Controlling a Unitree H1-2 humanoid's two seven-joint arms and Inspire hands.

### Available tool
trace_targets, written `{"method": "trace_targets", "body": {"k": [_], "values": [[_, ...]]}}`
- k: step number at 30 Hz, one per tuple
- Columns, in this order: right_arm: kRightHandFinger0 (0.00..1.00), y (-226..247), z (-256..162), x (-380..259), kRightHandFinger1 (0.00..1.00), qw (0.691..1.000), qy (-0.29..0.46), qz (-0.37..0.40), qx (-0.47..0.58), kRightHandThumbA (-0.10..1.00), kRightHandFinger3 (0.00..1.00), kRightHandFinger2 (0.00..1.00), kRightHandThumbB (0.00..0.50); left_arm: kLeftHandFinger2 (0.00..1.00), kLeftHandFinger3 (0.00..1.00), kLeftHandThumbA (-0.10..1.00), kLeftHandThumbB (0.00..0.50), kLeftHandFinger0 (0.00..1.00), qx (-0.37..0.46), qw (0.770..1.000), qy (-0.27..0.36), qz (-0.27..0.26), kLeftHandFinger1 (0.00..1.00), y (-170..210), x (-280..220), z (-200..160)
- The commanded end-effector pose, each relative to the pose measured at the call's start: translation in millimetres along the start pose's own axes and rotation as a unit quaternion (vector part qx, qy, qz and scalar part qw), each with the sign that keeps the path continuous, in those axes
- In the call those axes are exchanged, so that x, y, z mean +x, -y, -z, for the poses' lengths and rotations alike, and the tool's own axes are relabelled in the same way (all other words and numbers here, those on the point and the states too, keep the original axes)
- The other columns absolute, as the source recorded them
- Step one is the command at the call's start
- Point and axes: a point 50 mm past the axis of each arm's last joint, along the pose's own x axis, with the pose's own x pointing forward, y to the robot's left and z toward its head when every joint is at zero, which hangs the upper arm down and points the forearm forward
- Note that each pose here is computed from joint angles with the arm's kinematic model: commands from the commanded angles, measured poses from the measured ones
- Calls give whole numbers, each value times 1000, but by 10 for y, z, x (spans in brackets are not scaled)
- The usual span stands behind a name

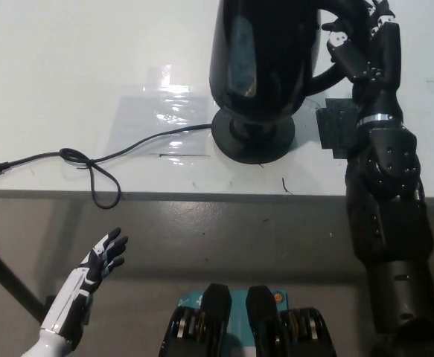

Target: A kettle and its base are kept separately on the desk infront of the robot and the robot uses its right hand to lift the kettle by its handle and places it on its base to align it correctly.

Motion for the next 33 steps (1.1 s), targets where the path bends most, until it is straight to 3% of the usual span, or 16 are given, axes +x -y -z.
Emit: {"method": "trace_targets", "body": {"k": [1, 8, 12, 21, 25, 30, 33], "values": [[0, -339, -564, 239, 370, 992, 120, -19, 19, -100, 832, 738, 70, 1000, 1000, 1000, 75, 1000, 2, 1000, 24, 10, 1000, -29, 24, -86], [0, -396, -490, 269, 283, 993, 119, -13, -5, -100, 804, 665, 73, 1000, 1000, 1000, 75, 1000, 12, 999, 28, 12, 1000, -40, 34, -94], [0, -411, -420, 271, 259, 994, 108, -12, -4, -100, 787, 649, 57, 1000, 1000, 1000, 77, 1000, 12, 999, 27, 13, 1000, -52, 26, -85], [0, -431, -295, 279, 244, 997, 75, -5, 13, -100, 762, 644, 73, 1000, 1000, 1000, 73, 1000, 14, 999, 28, 15, 1000, -52, 41, -90], [0, -468, -237, 235, 178, 998, 70, -2, 7, -100, 716, 583, 68, 1000, 1000, 1000, 71, 1000, 10, 999, 31, 16, 1000, -53, 46, -97], [0, -496, -171, 203, 195, 998, 59, -4, 3, -100, 737, 615, 63, 1000, 1000, 1000, 76, 1000, 13, 999, 34, 14, 1000, -57, 60, -104], [0, -511, -116, 185, 243, 999, 45, -14, 19, -100, 778, 684, 57, 1000, 1000, 1000, 79, 1000, 15, 999, 35, 14, 1000, -59, 68, -105]]}}
